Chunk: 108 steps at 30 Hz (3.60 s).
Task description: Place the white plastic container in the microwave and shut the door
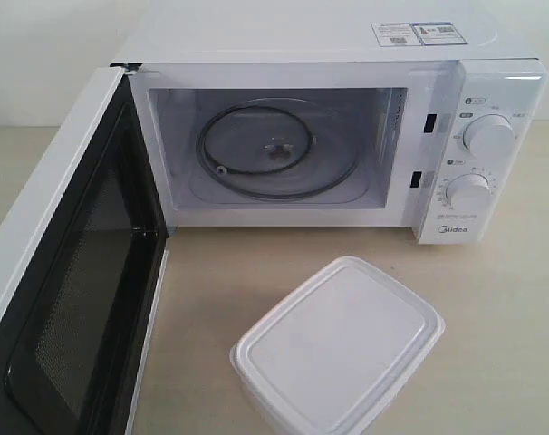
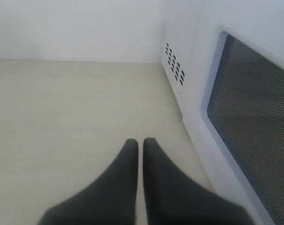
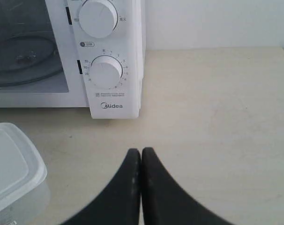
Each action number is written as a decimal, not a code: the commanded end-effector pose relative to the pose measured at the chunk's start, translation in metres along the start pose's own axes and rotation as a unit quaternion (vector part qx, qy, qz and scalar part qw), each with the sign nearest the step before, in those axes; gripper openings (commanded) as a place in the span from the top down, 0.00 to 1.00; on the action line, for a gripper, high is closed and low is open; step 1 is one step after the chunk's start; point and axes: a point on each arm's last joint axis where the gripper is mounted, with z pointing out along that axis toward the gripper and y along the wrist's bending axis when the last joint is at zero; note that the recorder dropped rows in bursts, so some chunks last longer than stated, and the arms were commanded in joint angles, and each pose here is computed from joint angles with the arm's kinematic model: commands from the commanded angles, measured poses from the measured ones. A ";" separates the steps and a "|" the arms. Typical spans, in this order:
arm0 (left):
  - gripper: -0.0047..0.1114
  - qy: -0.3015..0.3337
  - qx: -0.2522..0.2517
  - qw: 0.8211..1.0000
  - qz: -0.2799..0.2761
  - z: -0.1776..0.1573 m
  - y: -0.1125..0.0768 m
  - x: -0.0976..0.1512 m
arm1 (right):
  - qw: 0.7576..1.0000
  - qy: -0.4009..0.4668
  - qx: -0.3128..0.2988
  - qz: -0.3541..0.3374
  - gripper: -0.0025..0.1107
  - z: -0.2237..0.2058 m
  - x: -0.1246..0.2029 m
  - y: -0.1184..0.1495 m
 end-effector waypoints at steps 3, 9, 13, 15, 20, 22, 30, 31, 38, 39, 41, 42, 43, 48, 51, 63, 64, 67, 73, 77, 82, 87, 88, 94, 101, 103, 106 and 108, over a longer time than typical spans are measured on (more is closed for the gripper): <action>0.92 0.000 -0.002 1.000 0.003 0.000 0.000 0.001 | 1.000 -0.005 0.001 -0.002 0.98 0.000 -0.001 0.000; 0.92 0.000 -0.002 1.000 0.003 0.000 0.000 0.001 | 1.000 -0.005 0.001 -0.002 0.98 0.000 -0.001 0.000; 0.92 0.000 -0.002 1.000 0.003 0.000 0.000 0.001 | 1.000 -0.005 0.001 -0.002 0.98 0.000 -0.001 0.000; 0.92 0.000 -0.002 1.000 0.003 0.000 0.000 0.001 | 1.000 -0.005 0.001 -0.002 0.98 0.000 -0.001 0.000; 0.92 0.000 -0.002 1.000 0.003 0.000 0.000 0.001 | 1.000 -0.005 0.001 -0.002 0.98 0.000 -0.001 0.000; 0.92 0.000 -0.002 1.000 0.003 0.000 0.000 0.001 | 1.000 -0.005 0.001 -0.002 0.98 0.000 -0.001 0.000; 0.92 0.000 -0.002 1.000 0.003 0.000 0.000 0.001 | 1.000 -0.005 0.001 -0.002 0.98 0.000 -0.001 0.000; 0.92 0.000 -0.002 1.000 0.003 0.000 0.000 0.001 | 1.000 -0.005 0.001 -0.002 0.98 0.000 -0.001 0.000; 0.92 0.000 -0.002 1.000 0.003 0.000 0.000 0.001 | 1.000 -0.005 0.001 -0.002 0.98 0.000 -0.001 0.000; 0.92 0.000 -0.002 1.000 0.003 0.000 0.000 0.001 | 1.000 -0.005 0.001 -0.002 0.98 0.000 -0.001 0.000; 0.92 0.000 -0.002 1.000 0.003 0.000 0.000 0.001 | 1.000 -0.005 0.001 -0.002 0.98 0.000 -0.001 0.000; 0.92 0.000 -0.002 1.000 0.003 0.000 0.000 0.001 | 1.000 -0.005 0.001 -0.002 0.98 0.000 -0.001 0.000; 0.92 0.000 -0.002 1.000 0.003 0.000 0.000 0.001 | 1.000 -0.005 0.001 -0.002 0.98 0.000 -0.001 0.000; 0.92 0.000 -0.002 1.000 0.003 0.000 0.000 0.001 | 1.000 -0.005 0.001 -0.002 0.98 0.000 -0.001 0.000; 0.92 0.000 -0.002 1.000 0.003 0.000 0.000 0.001 | 1.000 -0.005 0.001 -0.002 0.98 0.000 -0.001 0.000; 0.92 0.000 -0.002 1.000 0.003 0.000 0.000 0.001 | 1.000 -0.005 0.001 -0.002 0.98 0.000 -0.001 0.000; 0.92 0.000 -0.002 1.000 0.003 0.000 0.000 0.001 | 1.000 -0.005 0.001 -0.002 0.98 0.000 -0.001 0.000; 0.92 0.000 -0.002 1.000 0.003 0.000 0.000 0.001 | 1.000 -0.005 0.001 -0.002 0.98 0.000 -0.001 0.000; 0.92 0.000 -0.002 1.000 0.003 0.000 0.000 0.001 | 1.000 -0.005 0.001 -0.002 0.98 0.000 -0.001 0.000; 0.92 0.000 -0.002 1.000 0.003 0.000 0.000 0.001 | 1.000 -0.005 0.001 -0.002 0.98 0.000 -0.001 0.000; 0.92 0.000 -0.002 1.000 0.003 0.000 0.000 0.001 | 0.999 -0.040 0.001 -0.002 0.98 -0.001 -0.007 0.000; 0.92 0.000 -0.002 1.000 0.003 0.000 0.000 0.001 | 0.994 -0.110 0.003 -0.002 0.98 -0.003 -0.020 0.000; 0.92 0.000 -0.002 1.000 0.003 0.000 0.000 0.001 | 0.992 -0.126 0.003 -0.002 0.98 -0.003 -0.023 0.000; 0.92 0.000 -0.002 1.000 0.003 0.000 0.000 0.001 | 0.979 -0.204 0.005 -0.006 0.98 -0.008 -0.036 -0.001; 0.92 0.000 -0.002 1.000 0.003 0.000 0.000 0.001 | 0.957 -0.290 0.008 -0.009 0.98 -0.015 -0.051 -0.001; 0.92 0.000 -0.002 1.000 0.003 0.000 0.000 0.001 | 0.958 -0.287 0.013 -0.023 0.98 -0.011 -0.053 -0.001; 0.92 0.000 -0.002 1.000 0.003 0.000 0.000 0.001 | 0.962 -0.270 0.022 -0.044 0.98 -0.002 -0.055 -0.002; 0.92 0.000 -0.002 1.000 0.003 0.000 0.000 0.001 | 0.963 -0.266 0.024 -0.042 0.98 0.005 -0.058 -0.002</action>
